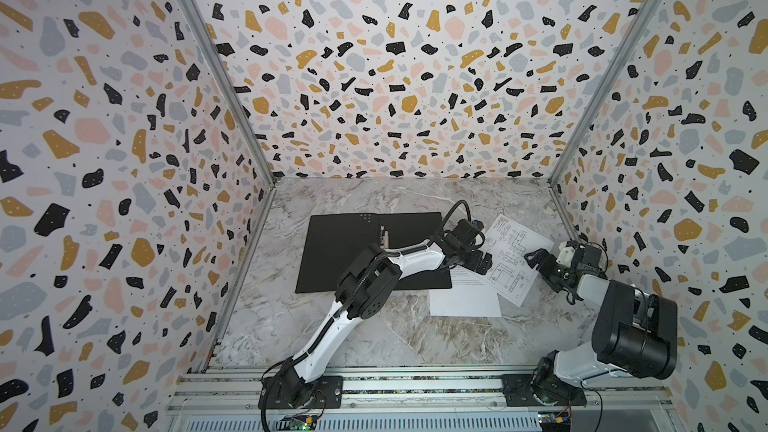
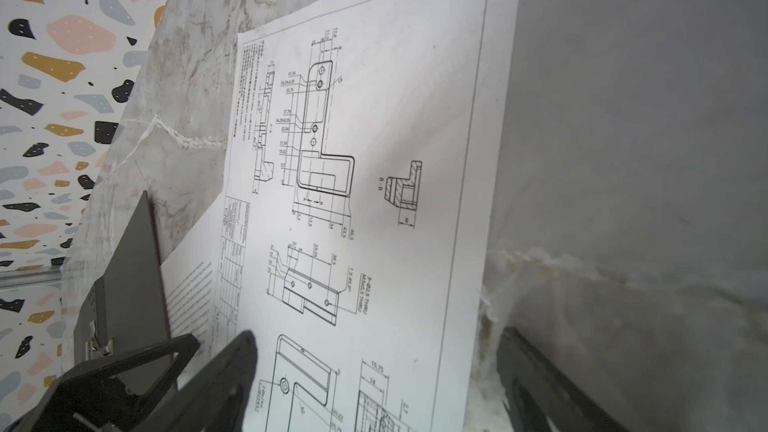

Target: Put the files into the folder

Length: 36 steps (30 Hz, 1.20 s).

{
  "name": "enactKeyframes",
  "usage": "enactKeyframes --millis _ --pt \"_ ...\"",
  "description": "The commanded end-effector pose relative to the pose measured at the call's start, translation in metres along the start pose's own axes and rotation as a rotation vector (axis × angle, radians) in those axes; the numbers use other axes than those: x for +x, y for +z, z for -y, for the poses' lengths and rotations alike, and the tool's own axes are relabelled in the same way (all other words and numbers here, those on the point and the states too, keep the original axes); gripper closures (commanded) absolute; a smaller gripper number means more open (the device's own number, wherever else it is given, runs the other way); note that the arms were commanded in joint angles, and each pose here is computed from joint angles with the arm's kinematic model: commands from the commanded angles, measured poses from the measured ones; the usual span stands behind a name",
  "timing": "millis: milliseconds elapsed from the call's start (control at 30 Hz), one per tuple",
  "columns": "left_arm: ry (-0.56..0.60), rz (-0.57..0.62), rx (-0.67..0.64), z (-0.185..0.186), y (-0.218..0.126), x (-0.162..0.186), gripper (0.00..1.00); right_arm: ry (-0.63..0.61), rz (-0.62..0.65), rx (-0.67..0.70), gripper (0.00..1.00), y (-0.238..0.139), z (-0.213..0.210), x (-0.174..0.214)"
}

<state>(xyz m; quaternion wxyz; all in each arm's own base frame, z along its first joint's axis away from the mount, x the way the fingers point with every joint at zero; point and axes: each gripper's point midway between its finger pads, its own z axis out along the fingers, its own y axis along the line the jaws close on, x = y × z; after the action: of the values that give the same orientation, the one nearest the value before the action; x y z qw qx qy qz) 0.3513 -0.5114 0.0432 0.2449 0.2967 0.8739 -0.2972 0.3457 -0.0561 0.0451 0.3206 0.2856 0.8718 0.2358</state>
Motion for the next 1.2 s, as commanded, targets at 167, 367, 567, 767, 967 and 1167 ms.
enactKeyframes --millis 167,367,567,767,967,1167 --pt "0.001 -0.031 0.088 0.023 -0.003 0.009 0.01 0.104 -0.162 -0.012 0.10 0.011 0.010 0.044" --pt "-0.026 -0.019 0.129 0.032 -0.010 0.010 0.01 0.100 -0.179 -0.043 0.10 0.014 0.006 0.046" --pt "-0.043 -0.003 0.154 0.038 -0.016 0.005 0.01 0.109 -0.193 -0.069 0.10 0.017 0.003 0.048" --pt "-0.082 0.023 0.204 0.046 -0.019 -0.001 0.02 0.106 -0.200 -0.071 0.10 0.018 0.004 0.051" --pt "-0.100 0.024 0.226 0.050 -0.018 -0.002 0.02 0.100 -0.200 -0.086 0.11 0.018 0.001 0.051" --pt "-0.109 0.015 0.229 0.049 -0.015 0.001 0.04 0.076 -0.211 -0.110 0.11 0.022 -0.009 0.053"
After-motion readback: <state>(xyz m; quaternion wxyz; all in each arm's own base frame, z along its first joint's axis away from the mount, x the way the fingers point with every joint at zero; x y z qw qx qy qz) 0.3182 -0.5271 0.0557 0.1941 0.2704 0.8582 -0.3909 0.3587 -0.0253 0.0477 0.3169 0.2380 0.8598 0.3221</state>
